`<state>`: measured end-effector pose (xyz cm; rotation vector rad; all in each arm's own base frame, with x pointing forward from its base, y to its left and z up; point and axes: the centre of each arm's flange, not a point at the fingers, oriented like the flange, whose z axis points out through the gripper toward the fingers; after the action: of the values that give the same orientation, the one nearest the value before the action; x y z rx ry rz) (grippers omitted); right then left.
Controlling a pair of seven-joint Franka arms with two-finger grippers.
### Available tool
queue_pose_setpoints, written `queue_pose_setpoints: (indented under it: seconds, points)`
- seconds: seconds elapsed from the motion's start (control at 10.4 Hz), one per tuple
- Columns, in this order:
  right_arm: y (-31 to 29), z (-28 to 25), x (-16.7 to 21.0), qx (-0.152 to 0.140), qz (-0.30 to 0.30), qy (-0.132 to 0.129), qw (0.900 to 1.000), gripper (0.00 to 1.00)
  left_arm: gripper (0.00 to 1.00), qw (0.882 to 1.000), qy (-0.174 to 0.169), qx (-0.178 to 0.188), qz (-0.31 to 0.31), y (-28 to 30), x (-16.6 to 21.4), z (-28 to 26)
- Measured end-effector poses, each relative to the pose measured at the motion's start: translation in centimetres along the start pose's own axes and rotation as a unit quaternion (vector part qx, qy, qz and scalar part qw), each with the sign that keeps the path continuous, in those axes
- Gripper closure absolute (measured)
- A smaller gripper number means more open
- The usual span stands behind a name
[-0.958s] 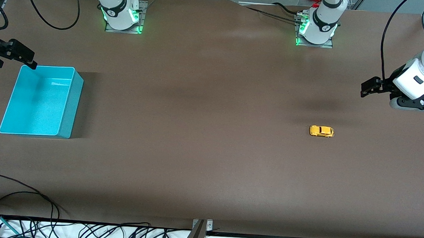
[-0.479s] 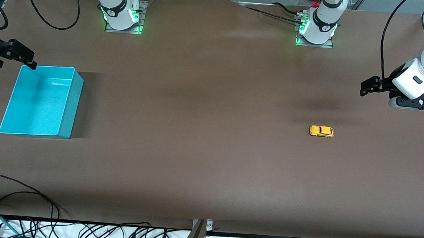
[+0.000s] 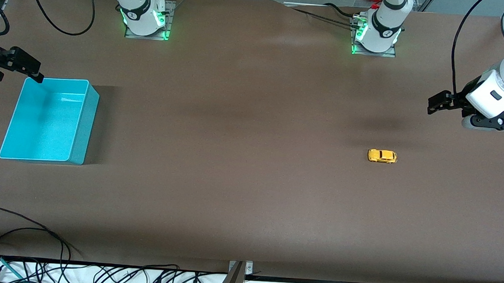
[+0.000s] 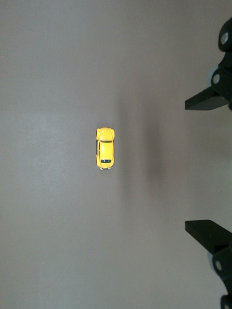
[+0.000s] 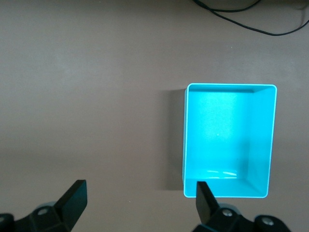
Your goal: Wind up and store yellow beetle car
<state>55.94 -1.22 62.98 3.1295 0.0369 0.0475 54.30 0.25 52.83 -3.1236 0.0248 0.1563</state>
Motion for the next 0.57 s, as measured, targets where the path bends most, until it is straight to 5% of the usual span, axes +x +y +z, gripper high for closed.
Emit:
queue_pose_setpoints:
  seconds: [0.57]
  points:
    - [0.00,0.00,0.00,0.000,0.000,0.000,1.000,0.00,0.00,1.000,-0.002,0.000,-0.001,0.00,-0.03,0.20]
